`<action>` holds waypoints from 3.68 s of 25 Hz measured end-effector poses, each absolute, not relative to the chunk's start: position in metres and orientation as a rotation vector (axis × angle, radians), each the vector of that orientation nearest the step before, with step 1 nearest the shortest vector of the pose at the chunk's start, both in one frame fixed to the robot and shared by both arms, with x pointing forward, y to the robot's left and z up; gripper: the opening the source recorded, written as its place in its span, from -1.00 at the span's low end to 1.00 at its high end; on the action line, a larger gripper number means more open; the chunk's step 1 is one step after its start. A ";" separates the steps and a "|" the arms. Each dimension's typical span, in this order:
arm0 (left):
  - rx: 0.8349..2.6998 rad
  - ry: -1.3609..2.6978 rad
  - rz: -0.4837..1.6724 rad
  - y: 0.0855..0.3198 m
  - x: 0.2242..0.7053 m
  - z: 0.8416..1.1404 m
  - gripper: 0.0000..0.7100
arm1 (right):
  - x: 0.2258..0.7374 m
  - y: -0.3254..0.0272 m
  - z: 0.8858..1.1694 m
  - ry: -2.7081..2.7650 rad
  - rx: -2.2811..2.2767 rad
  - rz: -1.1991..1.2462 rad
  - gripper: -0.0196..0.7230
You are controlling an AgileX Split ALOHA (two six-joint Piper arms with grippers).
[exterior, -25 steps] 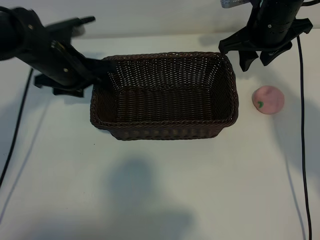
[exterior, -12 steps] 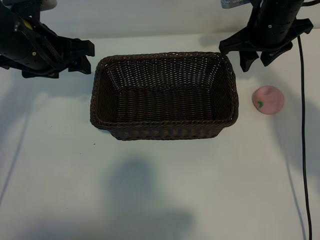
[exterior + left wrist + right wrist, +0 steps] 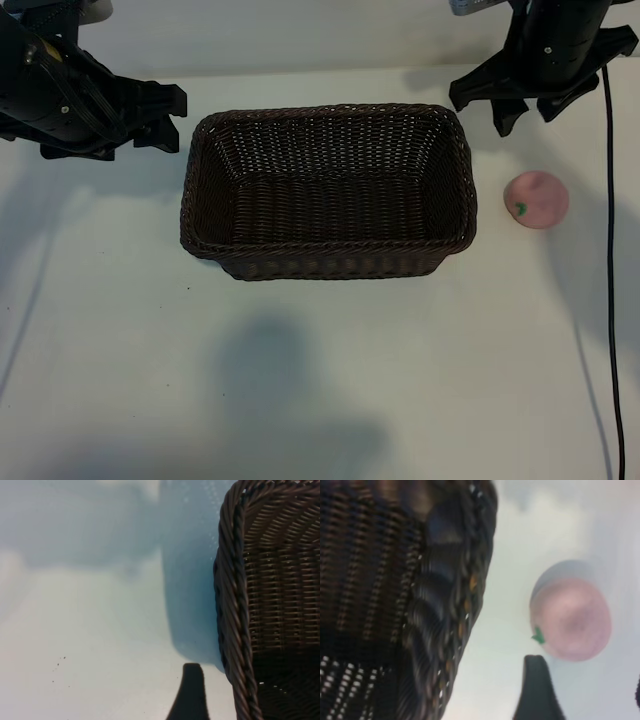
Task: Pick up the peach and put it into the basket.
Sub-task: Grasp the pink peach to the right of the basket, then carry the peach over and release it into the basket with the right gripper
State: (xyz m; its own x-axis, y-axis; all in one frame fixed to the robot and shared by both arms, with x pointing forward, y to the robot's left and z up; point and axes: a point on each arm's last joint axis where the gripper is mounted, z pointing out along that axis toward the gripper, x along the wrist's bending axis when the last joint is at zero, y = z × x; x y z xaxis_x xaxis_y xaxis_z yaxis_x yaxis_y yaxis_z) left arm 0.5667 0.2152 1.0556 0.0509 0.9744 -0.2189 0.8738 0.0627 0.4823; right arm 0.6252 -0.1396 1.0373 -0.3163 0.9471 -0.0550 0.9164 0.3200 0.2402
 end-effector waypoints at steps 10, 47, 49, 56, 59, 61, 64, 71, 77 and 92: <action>1.861 1.803 0.371 0.222 0.561 1.070 0.67 | 0.640 -0.175 1.030 2.295 1.875 0.317 0.40; 1.852 1.900 0.309 0.219 0.571 1.047 0.66 | 0.637 -0.187 0.946 2.352 1.930 0.287 0.38; 1.852 1.900 0.309 0.219 0.571 1.047 0.66 | 0.638 -0.187 0.939 2.361 1.928 0.261 0.38; 1.853 1.898 0.310 0.219 0.571 1.047 0.66 | 0.640 -0.190 0.924 2.372 1.915 0.194 -0.10; 1.854 1.898 0.311 0.219 0.571 1.047 0.66 | 0.640 -0.192 0.921 2.365 1.903 0.164 -0.61; 1.854 1.898 0.311 0.219 0.571 1.047 0.66 | 0.640 -0.192 0.920 2.367 1.899 0.149 -0.78; 1.854 1.898 0.311 0.219 0.571 1.047 0.66 | 0.640 -0.193 0.920 2.370 1.899 0.138 -0.83; 1.854 1.898 0.311 0.219 0.571 1.047 0.66 | 0.630 -0.197 0.969 2.333 1.853 0.195 -0.83; 1.854 1.898 0.311 0.219 0.571 1.047 0.66 | 0.609 -0.203 1.039 2.244 1.791 0.366 -0.83; 1.851 1.895 0.312 0.219 0.571 1.048 0.66 | 0.581 -0.154 1.072 2.365 1.725 0.675 -0.83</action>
